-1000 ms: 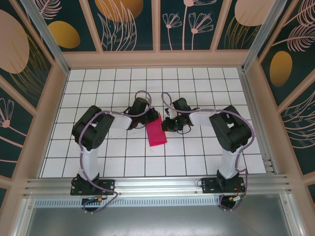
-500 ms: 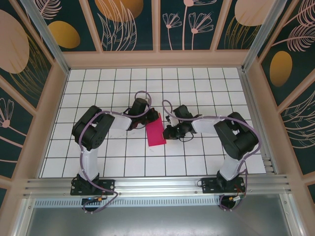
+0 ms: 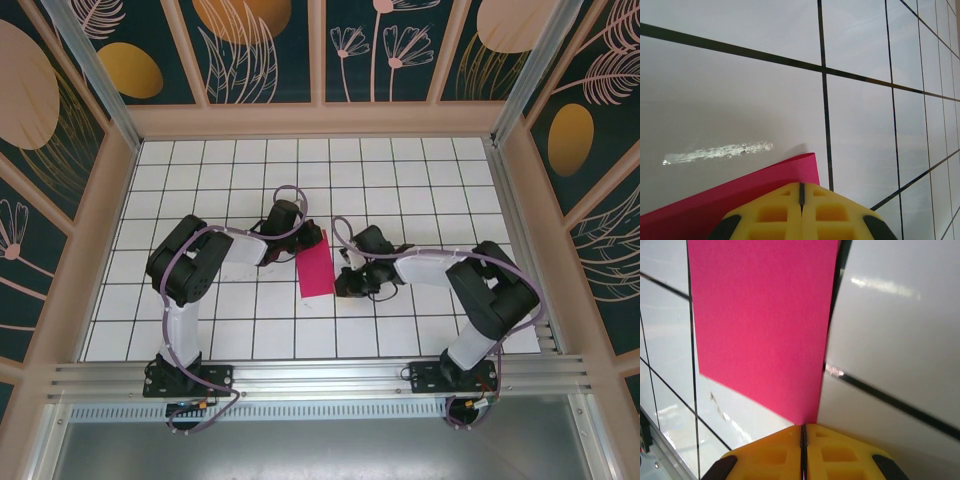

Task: Fold a paper plane with a square sheet of paper (pick it up from the middle)
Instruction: First fold in half a square sheet of paper at the center of the table, then rotate the square sheet of paper at the center of the table.

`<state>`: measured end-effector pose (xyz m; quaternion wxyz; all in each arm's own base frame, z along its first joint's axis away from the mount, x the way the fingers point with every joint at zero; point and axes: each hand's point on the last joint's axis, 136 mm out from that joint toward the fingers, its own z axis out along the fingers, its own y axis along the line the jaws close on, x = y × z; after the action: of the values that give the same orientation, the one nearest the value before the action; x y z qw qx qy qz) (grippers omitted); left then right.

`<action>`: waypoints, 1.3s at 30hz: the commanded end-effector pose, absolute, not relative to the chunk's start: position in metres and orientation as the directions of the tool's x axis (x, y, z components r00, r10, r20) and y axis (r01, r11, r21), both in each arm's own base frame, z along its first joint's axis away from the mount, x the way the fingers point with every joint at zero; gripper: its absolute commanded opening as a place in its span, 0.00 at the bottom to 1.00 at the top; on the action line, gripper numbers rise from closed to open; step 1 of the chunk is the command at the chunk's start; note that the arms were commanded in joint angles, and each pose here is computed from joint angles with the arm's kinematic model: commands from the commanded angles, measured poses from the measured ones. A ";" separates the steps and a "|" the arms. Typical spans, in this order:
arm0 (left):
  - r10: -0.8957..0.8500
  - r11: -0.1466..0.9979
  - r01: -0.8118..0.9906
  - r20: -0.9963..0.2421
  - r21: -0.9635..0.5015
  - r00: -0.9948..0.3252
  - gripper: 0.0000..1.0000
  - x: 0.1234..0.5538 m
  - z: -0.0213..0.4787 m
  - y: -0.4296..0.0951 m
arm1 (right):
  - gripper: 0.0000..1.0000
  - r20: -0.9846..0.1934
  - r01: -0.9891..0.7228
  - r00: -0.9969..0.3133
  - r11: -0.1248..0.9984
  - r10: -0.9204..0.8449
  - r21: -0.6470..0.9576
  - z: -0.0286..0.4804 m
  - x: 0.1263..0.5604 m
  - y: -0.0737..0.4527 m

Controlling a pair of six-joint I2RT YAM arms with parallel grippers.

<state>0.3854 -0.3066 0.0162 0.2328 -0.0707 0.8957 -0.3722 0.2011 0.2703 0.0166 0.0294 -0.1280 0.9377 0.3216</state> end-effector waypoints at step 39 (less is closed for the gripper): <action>-0.359 0.684 -0.035 -0.294 -0.729 -0.886 0.32 0.318 0.065 -0.266 | 0.09 -0.341 -0.015 -0.935 0.952 0.095 0.305 0.009 0.377 0.261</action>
<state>0.3258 -0.2557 0.0634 0.2215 -0.1175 0.8956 -0.3675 0.3799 0.3161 0.0204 0.1745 -0.0527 0.9547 0.2351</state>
